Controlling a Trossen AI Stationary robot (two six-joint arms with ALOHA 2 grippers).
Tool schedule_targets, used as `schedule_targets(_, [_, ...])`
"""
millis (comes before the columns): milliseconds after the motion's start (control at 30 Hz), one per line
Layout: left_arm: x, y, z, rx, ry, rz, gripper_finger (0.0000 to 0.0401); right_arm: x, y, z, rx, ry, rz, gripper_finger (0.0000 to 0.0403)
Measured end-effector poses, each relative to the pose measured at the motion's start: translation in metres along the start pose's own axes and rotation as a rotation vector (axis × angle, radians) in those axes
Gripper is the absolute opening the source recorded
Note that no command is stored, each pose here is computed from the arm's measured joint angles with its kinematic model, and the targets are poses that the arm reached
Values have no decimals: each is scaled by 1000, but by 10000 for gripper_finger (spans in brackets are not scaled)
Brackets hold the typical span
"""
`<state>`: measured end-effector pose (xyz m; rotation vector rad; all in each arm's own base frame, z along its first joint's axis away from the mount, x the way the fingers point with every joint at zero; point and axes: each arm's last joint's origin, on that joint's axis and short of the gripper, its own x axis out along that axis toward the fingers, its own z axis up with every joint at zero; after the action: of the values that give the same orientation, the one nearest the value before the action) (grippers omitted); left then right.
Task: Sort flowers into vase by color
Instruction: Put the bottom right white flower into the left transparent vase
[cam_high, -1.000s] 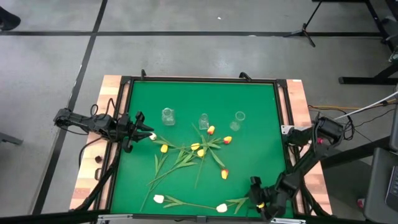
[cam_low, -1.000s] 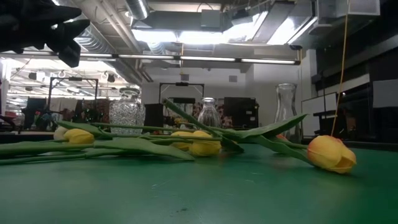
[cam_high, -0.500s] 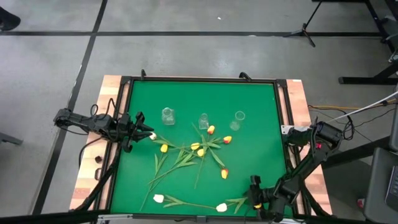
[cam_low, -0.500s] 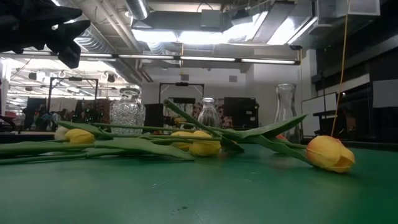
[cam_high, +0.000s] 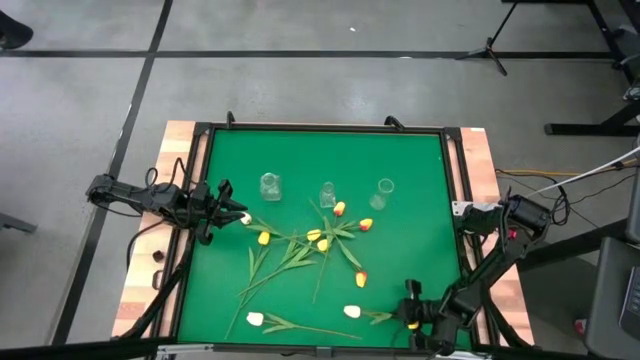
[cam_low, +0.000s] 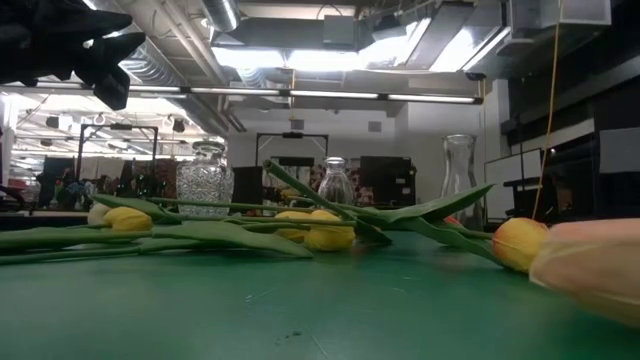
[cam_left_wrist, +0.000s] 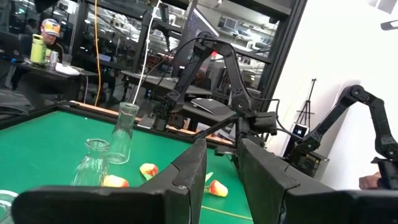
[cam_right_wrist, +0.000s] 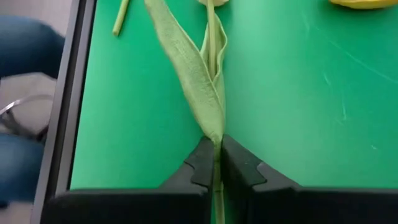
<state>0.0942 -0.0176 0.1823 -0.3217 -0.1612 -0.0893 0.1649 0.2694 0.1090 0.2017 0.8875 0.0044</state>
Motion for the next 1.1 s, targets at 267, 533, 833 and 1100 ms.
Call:
schedule_targets(267, [0, 0, 0, -97, 0, 0, 92, 1, 2, 8, 76, -223, -49, 15])
schedule_targets(533, [0, 0, 0, -106, 2, -4, 92, -19, 4, 28, 86, -506, -131, 11])
schedule_targets(833, [0, 0, 0, -106, 2, -4, 92, -61, -10, 61, -8, -848, -436, 11])
schedule_targets(1100, [0, 0, 0, -98, 5, -3, 92, -81, -30, 89, 40, -880, -518, 4])
